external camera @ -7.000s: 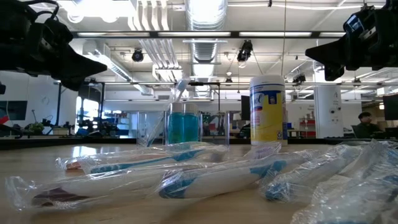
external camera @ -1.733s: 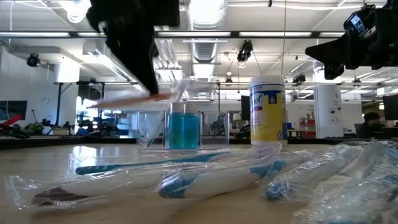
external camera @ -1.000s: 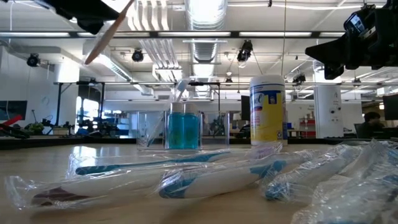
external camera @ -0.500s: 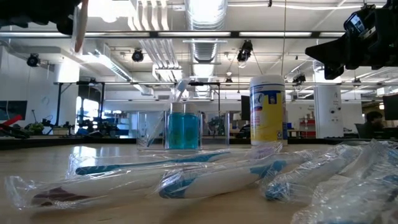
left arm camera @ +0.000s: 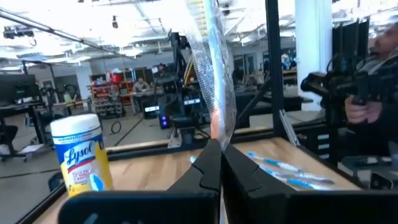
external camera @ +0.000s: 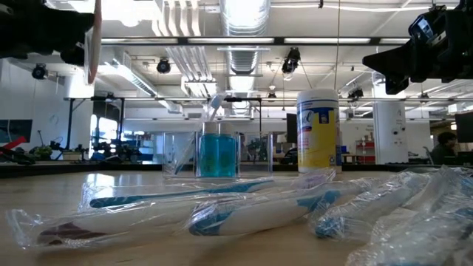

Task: Pick & Place toothbrushing station
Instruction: Put the orange toothbrush into the transparent organizer

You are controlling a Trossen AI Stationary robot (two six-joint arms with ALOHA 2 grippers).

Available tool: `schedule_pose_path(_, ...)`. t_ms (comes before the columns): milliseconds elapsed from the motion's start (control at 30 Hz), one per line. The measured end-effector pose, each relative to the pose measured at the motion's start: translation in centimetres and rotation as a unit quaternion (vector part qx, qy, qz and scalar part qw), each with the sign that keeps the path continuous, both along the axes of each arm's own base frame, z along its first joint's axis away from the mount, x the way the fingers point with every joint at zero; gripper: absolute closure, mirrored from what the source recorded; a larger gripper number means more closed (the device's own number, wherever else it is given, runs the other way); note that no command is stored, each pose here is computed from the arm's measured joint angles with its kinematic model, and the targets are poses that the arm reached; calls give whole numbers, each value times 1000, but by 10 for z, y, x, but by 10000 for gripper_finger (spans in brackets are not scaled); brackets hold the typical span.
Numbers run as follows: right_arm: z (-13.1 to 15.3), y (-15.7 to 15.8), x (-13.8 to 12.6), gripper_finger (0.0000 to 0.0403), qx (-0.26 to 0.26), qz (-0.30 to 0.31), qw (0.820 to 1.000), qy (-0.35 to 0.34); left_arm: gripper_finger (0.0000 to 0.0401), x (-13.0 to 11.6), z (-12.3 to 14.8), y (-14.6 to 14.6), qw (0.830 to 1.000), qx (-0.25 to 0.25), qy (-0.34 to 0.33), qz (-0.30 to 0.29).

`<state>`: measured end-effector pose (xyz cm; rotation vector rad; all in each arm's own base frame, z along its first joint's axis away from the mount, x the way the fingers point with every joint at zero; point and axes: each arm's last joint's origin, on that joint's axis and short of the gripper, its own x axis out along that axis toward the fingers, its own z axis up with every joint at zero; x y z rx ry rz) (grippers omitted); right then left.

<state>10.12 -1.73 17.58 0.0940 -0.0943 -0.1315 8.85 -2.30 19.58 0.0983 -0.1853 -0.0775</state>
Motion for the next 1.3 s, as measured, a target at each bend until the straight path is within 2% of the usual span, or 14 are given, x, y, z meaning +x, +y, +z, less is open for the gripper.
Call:
schedule_pose_path(233, 0, 0, 0, 394, 0, -6, 1000, 0, 399, 4, -14, -1, 1000, 1, 13, 10)
schedule_pose_path(1167, 0, -1, 0, 394, -1, -11, 1000, 0, 398, 4, -15, 0, 1000, -8, 13, 13)
schedule_pose_path(1300, 0, -1, 0, 394, -2, -11, 1000, 0, 399, 3, -7, 1, 999, -30, -28, 17)
